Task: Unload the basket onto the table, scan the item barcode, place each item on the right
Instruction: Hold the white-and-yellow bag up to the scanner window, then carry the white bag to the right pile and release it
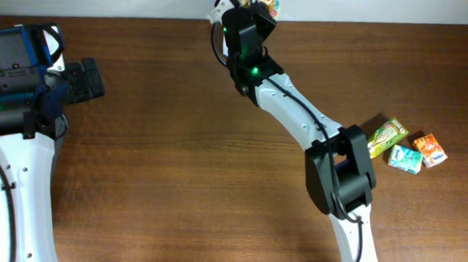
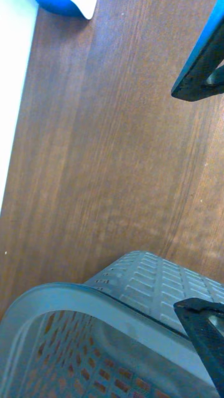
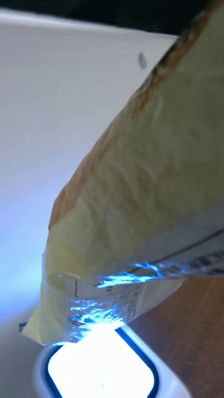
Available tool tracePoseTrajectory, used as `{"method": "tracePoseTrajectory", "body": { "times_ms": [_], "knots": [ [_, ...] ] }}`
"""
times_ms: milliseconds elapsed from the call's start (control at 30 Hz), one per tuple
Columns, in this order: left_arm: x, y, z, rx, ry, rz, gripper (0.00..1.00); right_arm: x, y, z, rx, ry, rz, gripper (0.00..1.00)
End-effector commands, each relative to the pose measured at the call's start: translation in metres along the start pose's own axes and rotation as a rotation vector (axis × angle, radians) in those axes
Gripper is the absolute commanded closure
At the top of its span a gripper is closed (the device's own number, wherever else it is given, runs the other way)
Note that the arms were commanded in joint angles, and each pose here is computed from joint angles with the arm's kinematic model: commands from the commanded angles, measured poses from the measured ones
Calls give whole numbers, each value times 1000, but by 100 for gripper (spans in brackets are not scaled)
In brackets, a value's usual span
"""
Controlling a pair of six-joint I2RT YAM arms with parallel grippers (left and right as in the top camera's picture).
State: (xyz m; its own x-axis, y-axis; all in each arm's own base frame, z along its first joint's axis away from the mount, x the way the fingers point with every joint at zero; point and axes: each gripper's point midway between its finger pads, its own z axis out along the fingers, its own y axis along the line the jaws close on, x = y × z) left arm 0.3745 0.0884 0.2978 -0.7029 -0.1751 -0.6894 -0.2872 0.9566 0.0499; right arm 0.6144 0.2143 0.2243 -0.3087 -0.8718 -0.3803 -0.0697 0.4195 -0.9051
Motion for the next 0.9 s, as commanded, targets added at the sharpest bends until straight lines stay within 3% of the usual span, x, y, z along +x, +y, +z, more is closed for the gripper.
{"method": "tracePoseTrajectory", "body": {
  "times_ms": [0,433,633,700,767,833,867],
  "knots": [
    [-4,1,-4,1,-16,1,1,-8,-8,-2,28,-15,-72,96],
    [-4,1,-4,0,-16,1,1,-12,-19,-3,64,-22,-50,96],
    [-4,1,-4,0,-16,1,1,-28,-114,-77,64,-55,237,96],
    [-4,1,-4,1,-16,1,1,-17,-119,-136,-201,-60,453,96],
    [-4,1,-4,1,-16,1,1,1,-104,-199,-620,-33,700,96],
    [-4,1,-4,1,-16,1,1,46,-105,-228,-812,144,885,96],
    [-4,1,-4,1,-16,1,1,87,-107,-230,-856,307,992,96]
  ]
}}
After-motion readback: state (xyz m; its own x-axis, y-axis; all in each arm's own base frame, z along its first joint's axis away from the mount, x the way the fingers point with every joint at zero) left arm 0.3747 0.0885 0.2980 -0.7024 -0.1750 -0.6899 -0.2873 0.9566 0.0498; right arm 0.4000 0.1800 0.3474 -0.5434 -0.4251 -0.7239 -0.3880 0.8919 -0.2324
